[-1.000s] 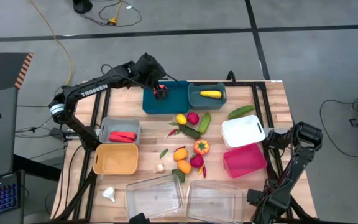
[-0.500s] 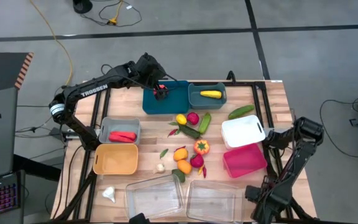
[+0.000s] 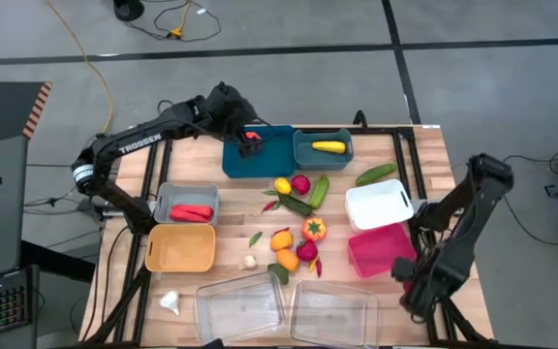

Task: Sort produce into baskets
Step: Put the tomato into the blue bin

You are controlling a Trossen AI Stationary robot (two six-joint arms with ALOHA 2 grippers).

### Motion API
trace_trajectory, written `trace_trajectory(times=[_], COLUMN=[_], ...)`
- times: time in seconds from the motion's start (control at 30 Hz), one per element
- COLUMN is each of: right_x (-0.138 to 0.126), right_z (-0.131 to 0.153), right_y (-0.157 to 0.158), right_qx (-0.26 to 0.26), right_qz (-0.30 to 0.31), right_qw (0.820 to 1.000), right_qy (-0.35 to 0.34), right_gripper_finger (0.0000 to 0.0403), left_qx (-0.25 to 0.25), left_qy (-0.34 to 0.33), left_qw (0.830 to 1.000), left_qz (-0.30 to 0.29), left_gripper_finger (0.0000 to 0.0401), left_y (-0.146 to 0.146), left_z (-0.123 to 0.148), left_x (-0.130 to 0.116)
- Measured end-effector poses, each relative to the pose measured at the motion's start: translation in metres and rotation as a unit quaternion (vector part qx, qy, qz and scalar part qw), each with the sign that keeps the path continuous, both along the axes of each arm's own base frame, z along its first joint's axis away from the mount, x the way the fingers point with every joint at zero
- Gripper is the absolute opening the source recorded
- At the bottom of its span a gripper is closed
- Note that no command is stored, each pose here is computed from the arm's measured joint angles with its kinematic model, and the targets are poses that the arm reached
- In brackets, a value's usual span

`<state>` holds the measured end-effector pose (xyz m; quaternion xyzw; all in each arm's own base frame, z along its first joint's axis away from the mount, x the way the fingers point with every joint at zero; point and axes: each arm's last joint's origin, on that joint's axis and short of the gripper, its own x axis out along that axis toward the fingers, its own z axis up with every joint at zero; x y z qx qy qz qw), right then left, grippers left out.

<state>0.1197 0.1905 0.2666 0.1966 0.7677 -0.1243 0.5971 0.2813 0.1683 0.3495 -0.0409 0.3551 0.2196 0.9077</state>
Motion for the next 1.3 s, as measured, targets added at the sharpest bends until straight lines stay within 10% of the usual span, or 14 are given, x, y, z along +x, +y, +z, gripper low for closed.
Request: trace_trajectory(times=[0.3, 0.53, 0.93, 1.3], right_x=[0.003, 0.026, 0.123, 0.2], right_z=[0.035, 0.048, 0.062, 0.028], right_y=[-0.053, -0.095, -0.168, -0.247], right_qx=[-0.031, -0.15, -0.254, -0.315], right_qz=[-0.033, -0.022, 0.103, 0.078], right_qw=[0.986, 0.938, 0.839, 0.795], right_qy=[-0.158, -0.312, -0.469, -0.512], right_gripper_finger=[0.0286, 0.0286, 0.0286, 0.0286], left_qx=[0.007, -0.009, -0.041, -0.075], left_qy=[-0.038, -0.037, 0.01, 0.053], left_qw=[0.999, 0.999, 0.996, 0.988], left_qz=[-0.012, -0.036, -0.085, -0.122], left_gripper_finger=[0.0385, 0.0385, 0.0385, 0.0385], left_y=[-0.021, -0.045, -0.081, -0.112], left_z=[0.026, 0.038, 0.037, 0.031], left_x=[-0.016, -0.031, -0.039, -0.039])
